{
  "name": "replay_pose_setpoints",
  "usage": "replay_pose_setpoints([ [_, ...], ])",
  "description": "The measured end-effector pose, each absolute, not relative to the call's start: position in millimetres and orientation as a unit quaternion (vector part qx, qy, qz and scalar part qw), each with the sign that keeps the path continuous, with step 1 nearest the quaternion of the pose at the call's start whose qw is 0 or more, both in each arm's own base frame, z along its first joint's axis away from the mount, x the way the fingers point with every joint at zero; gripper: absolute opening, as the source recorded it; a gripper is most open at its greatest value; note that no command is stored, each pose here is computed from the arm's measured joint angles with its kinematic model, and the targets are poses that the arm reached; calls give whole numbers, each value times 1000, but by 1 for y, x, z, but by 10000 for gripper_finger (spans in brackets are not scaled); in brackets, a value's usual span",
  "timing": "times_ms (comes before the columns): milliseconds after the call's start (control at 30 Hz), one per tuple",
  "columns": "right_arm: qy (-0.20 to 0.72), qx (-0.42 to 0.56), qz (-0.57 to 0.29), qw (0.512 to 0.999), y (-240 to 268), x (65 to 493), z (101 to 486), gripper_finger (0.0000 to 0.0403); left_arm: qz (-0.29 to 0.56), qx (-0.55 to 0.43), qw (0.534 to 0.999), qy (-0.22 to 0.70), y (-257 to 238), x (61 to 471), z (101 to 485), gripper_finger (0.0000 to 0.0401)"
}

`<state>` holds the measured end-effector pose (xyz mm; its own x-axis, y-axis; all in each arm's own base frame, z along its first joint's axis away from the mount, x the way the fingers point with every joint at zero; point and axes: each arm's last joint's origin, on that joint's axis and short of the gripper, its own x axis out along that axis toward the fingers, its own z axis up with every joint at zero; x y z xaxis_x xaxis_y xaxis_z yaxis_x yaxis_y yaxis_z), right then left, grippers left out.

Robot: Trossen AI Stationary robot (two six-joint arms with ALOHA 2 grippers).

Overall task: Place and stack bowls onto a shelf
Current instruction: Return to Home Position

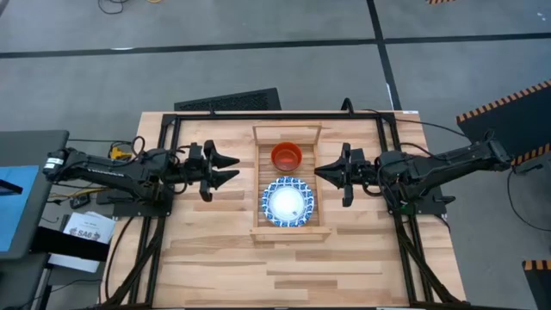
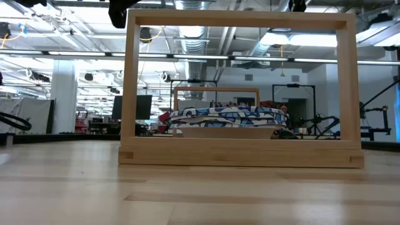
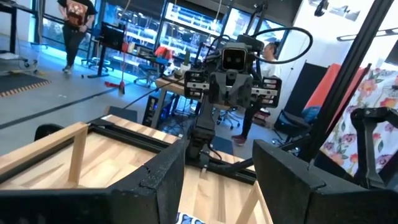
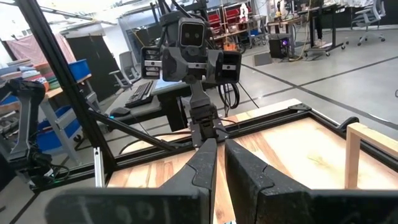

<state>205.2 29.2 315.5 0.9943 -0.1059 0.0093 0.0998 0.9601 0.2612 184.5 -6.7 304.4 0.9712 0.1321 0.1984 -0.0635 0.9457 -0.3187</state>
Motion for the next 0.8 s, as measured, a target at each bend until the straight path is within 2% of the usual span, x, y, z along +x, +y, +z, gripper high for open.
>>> replay_pose_setpoints([
  [600, -11, 131, -54, 990, 29, 205, 315, 59, 83, -150, 979, -110, -5, 184, 304, 172],
  [700, -11, 131, -54, 990, 29, 205, 315, 59, 101, -151, 977, -115, -4, 182, 305, 160],
  [800, -10, 130, -54, 990, 29, 205, 315, 59, 102, -143, 976, -125, -3, 178, 308, 125],
])
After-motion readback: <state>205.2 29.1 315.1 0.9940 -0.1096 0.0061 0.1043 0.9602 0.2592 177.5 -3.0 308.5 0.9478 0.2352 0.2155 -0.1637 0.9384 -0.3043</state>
